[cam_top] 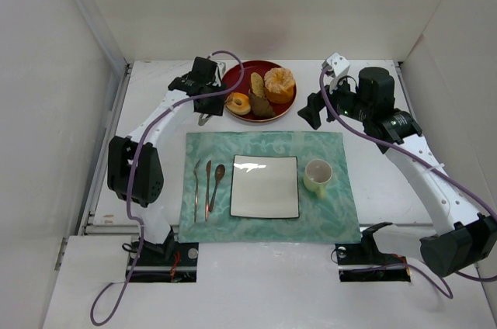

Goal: Place the bread

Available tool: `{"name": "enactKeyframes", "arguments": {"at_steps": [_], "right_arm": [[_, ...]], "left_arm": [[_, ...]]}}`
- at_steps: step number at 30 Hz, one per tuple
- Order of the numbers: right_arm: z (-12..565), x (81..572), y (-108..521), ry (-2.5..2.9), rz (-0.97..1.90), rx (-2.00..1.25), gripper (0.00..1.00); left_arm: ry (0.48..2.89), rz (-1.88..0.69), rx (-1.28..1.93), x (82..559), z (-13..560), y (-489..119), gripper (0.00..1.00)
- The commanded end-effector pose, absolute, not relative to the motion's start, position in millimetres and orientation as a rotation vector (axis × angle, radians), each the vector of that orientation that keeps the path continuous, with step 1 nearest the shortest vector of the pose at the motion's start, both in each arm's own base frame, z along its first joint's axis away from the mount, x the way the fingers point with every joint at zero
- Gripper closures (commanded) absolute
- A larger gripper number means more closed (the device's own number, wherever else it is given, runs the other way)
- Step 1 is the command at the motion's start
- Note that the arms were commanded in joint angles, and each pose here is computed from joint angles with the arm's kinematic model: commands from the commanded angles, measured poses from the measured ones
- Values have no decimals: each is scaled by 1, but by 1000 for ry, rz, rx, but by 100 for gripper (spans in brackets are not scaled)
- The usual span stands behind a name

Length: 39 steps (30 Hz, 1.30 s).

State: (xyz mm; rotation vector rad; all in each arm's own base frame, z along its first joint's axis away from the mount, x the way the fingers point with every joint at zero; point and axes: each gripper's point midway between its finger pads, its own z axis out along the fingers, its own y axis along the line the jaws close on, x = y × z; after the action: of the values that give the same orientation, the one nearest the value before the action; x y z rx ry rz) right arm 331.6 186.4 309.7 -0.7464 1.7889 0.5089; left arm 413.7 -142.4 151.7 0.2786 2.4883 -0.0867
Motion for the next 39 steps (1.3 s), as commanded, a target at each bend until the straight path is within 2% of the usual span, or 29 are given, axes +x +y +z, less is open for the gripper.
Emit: {"name": "enactKeyframes", "arguments": {"at_steps": [1, 26, 39], "right_arm": [[322, 331, 188, 1739, 505, -743, 0], [322, 331, 188, 1739, 505, -743, 0], [322, 331, 188, 1739, 505, -743, 0]], "left_arm": [[2433, -112, 295, 422, 171, -143, 54], [2485, -177, 336, 445, 156, -151, 54], [2513, -247, 366, 448, 166, -159, 54]]}}
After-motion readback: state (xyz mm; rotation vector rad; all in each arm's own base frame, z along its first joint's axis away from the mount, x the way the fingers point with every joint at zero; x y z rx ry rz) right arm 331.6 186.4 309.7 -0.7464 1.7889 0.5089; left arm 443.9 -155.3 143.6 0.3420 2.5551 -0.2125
